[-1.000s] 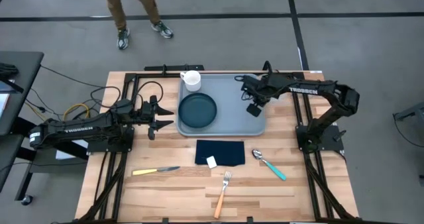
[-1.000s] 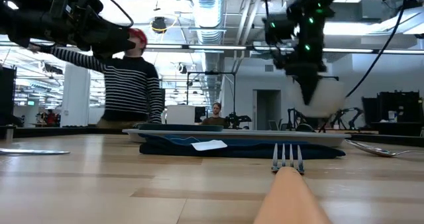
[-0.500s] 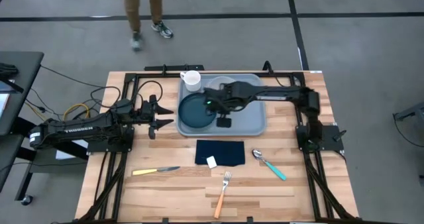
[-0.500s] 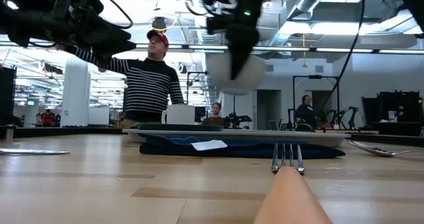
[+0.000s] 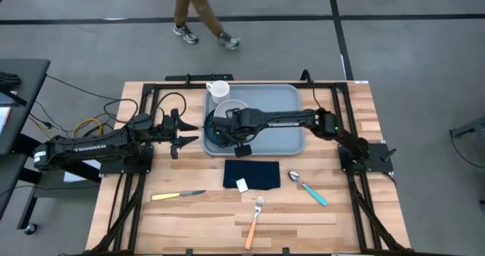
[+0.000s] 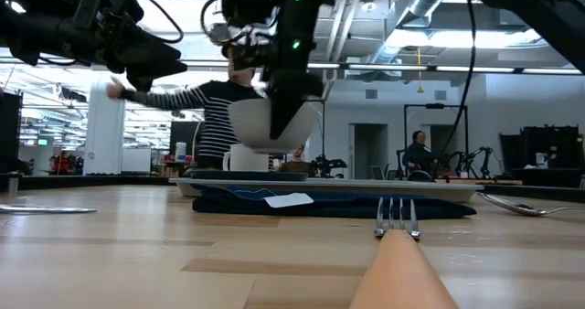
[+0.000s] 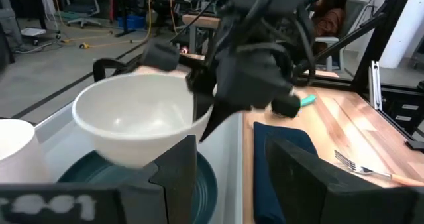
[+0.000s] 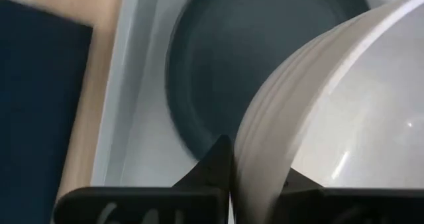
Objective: Set up tray
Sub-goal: Put the white bowl on top of the dark green plate on the gray serving tray
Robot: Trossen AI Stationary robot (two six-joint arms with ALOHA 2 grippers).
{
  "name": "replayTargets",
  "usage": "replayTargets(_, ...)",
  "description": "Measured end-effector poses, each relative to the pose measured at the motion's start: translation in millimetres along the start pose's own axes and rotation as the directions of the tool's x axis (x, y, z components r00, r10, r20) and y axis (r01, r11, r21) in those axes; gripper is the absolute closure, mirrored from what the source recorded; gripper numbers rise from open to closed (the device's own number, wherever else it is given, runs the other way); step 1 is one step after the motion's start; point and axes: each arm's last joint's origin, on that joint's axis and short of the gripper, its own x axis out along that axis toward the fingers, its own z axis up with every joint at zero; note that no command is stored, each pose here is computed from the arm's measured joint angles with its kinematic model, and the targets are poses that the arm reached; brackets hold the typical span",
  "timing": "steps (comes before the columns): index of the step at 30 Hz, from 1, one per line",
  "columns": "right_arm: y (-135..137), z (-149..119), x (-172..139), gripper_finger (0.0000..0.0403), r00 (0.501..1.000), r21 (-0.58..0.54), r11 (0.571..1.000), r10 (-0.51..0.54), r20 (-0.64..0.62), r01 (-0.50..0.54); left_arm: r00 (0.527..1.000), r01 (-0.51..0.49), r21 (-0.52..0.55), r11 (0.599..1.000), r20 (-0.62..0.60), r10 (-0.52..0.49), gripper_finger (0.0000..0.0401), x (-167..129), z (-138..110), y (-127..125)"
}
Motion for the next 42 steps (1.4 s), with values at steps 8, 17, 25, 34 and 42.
replayTargets(8,-4.0,10.8,25.8,0.0398,1.0,0.009,1.0,-0.027,0.005,0.027,1.0,0.002,-0.007,1.0,-0.005,-0.002,0.0234,0.0,-0.5,-0.1)
replayTargets(17,-8.1,15.9,26.0,0.0385,0.997,0.041,0.999,-0.015,0.08,0.012,1.0,0.002,-0.01,1.0,-0.011,-0.002,0.0234,0.0,-1.1,0.0)
replayTargets(25,-10.1,17.1,26.4,0.0389,0.993,0.08,0.996,0.022,0.12,-0.031,1.0,0.02,-0.016,1.0,-0.013,-0.02,0.0234,0.0,-1.1,-0.6)
replayTargets(34,-6.4,10.7,46.9,0.0397,0.998,0.085,0.994,0.061,0.033,-0.063,1.0,0.02,-0.025,0.999,-0.013,-0.02,0.0234,0.0,-1.2,-0.6)
replayTargets(42,-6.0,13.3,49.3,0.0371,0.998,0.079,0.996,0.038,0.04,-0.041,1.0,0.02,-0.025,0.999,-0.016,-0.021,0.0234,0.0,-1.5,-0.6)
